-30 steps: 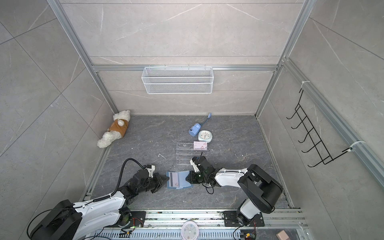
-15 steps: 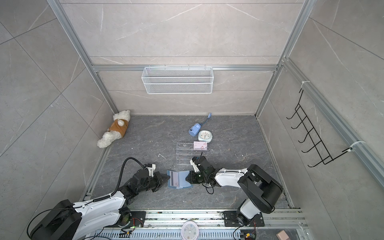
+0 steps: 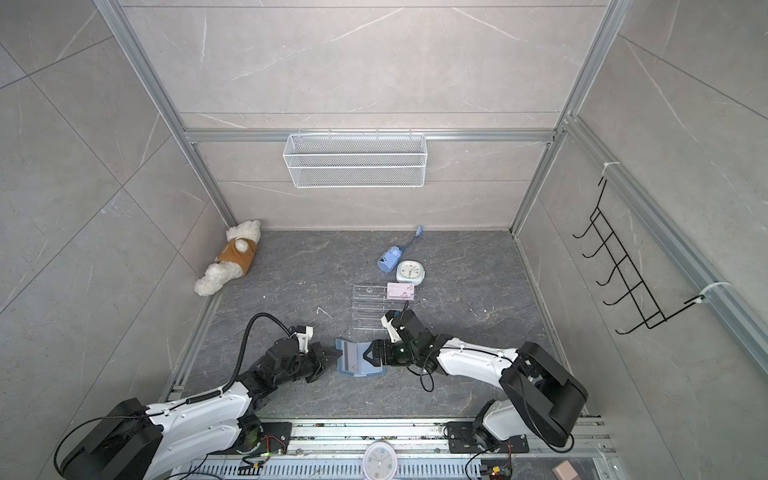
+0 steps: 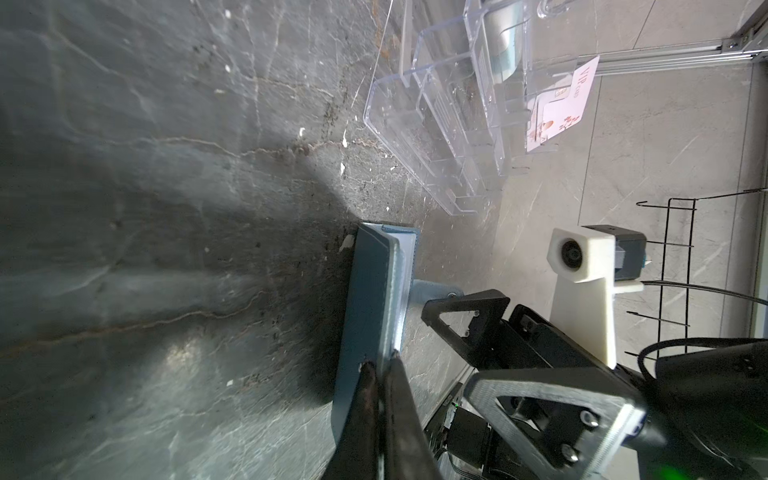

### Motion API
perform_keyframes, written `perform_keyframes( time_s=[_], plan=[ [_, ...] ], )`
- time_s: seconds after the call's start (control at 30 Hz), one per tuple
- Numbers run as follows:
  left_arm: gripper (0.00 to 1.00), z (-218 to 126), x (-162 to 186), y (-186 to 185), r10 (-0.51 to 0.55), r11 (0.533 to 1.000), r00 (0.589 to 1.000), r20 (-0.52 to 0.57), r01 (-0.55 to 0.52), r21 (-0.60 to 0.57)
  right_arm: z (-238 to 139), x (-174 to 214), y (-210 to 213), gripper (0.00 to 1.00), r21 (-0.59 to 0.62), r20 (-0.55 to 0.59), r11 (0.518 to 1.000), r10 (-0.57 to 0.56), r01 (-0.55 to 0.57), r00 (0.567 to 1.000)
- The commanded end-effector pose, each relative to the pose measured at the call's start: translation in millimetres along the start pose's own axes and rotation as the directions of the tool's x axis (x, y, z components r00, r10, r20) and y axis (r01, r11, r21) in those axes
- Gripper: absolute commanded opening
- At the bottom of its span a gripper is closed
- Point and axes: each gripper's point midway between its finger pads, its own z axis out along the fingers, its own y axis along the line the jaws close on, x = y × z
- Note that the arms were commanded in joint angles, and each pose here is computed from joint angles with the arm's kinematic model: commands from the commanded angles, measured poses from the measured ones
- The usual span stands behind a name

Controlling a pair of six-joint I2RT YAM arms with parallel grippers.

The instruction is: Take the credit cards out of the card holder

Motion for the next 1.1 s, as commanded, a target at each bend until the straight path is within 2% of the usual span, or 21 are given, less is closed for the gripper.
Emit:
perform_keyframes(
  time_s=[0.0,0.03,0.4,0.67,1.07],
  plan=[
    [0.00,1,-7,-31,0.057,0.995,0.998,0.023,-0.058,0.081,-11,-6,11,0.97,0.018,0.015,1.000,-0.013,0.013,1.000],
    [0.00,2,-7,-31,0.057,0.995,0.998,0.022,-0.059,0.082,-12,-6,12,1.00,0.031,0.013,0.999,-0.014,0.014,1.000],
    [0.00,2,-5,-32,0.066,0.994,0.997,0.025,-0.068,0.084,5,10,32,1.00,0.198,-0.064,0.974,-0.100,0.111,0.993],
    [0.00,4,-5,-33,0.069,0.994,0.997,0.023,-0.071,0.082,28,18,41,1.00,0.237,-0.104,0.961,-0.122,0.144,0.987],
    [0.00,3,-4,-32,0.072,0.994,0.997,0.024,-0.073,0.081,28,16,29,1.00,0.293,-0.085,0.947,-0.113,0.133,0.990]
  ],
)
